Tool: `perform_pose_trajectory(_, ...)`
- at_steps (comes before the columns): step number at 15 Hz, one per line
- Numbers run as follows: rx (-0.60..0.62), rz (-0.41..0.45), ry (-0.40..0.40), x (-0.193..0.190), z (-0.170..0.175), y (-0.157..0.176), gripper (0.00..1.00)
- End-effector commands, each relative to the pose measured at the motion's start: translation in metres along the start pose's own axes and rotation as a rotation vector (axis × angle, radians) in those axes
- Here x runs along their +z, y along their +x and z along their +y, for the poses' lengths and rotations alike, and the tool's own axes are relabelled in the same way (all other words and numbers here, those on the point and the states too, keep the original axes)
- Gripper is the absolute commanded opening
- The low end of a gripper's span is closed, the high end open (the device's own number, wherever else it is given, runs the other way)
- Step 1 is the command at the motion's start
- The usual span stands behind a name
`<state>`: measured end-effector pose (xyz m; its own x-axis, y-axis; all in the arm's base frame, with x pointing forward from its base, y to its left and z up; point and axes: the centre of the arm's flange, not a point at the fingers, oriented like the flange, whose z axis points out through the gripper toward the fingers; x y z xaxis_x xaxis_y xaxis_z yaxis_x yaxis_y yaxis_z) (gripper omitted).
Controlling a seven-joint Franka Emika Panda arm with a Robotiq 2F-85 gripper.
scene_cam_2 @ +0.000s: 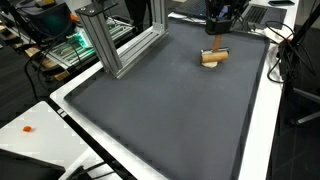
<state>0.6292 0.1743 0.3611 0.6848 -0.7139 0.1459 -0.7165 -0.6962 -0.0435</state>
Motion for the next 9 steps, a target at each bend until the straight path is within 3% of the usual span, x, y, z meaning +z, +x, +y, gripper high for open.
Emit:
perform_pose_trajectory(1, -0.004, 0.035, 0.009, 0.003, 0.007, 0.007, 0.22)
perform_pose_trajectory(5, -0.099, 0.056, 0.009, -0.018, 0.009, 0.011, 0.22)
perform_pose_trajectory(9, -0.286, 0.034, 0.018, -0.034, 0.014, 0.012, 0.22)
